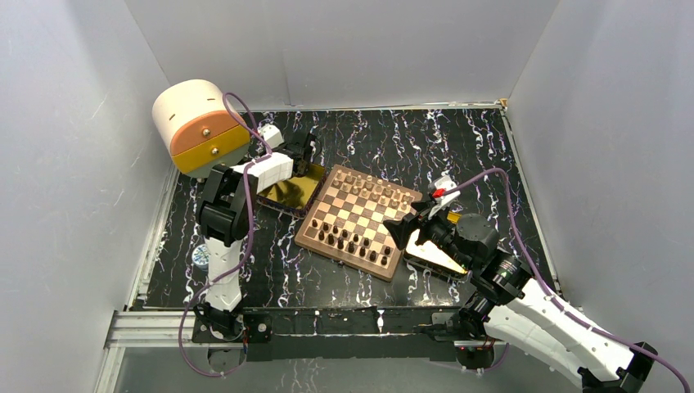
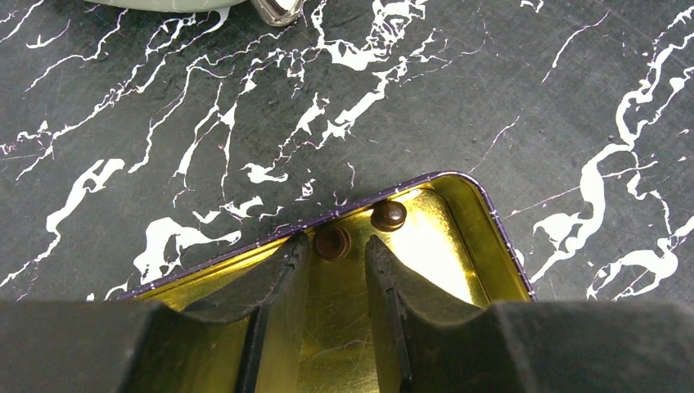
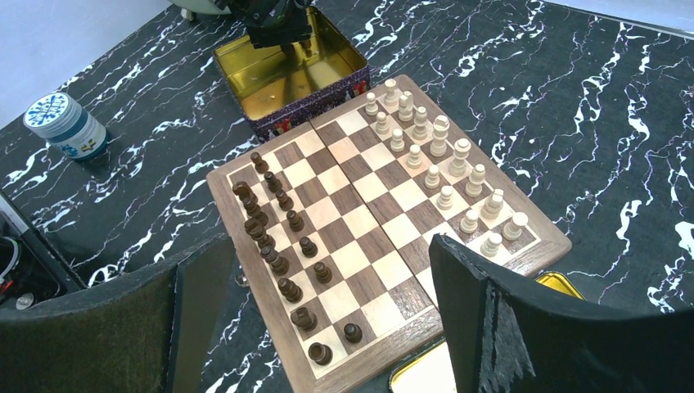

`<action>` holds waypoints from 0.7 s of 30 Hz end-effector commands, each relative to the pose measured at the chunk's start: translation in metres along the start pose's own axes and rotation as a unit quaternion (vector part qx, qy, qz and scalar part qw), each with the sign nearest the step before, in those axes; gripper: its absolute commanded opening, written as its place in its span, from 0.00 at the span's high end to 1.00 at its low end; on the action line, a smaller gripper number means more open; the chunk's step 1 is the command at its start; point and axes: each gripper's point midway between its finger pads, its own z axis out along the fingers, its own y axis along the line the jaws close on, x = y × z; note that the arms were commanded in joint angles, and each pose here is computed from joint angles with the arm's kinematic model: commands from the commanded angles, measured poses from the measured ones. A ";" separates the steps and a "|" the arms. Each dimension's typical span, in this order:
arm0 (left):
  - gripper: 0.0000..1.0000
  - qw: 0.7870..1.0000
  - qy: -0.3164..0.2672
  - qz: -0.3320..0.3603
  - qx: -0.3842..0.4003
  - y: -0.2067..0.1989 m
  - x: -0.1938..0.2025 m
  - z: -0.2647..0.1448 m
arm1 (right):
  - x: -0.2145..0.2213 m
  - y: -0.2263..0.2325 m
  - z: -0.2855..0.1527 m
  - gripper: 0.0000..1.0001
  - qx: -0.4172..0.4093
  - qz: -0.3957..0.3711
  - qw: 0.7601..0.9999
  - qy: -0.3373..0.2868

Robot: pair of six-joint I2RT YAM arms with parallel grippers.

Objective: Set up the chess pieces on the board
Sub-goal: Pick up the chess piece from the storage box.

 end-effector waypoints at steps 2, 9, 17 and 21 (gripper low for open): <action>0.70 0.999 -0.040 -0.028 -0.019 0.002 -0.024 0.000 | -0.027 0.002 0.001 0.01 -0.001 -0.003 0.999 -0.046; 0.73 0.998 -0.045 -0.031 -0.023 0.000 -0.026 0.003 | -0.025 0.001 0.001 0.01 0.002 -0.003 0.999 -0.045; 0.78 0.998 -0.051 -0.032 -0.026 -0.001 -0.029 0.003 | -0.021 0.000 0.003 0.01 0.005 -0.006 0.999 -0.040; 0.78 0.998 -0.052 -0.032 -0.027 -0.001 -0.028 0.004 | -0.022 -0.002 0.002 0.01 0.008 -0.010 0.999 -0.042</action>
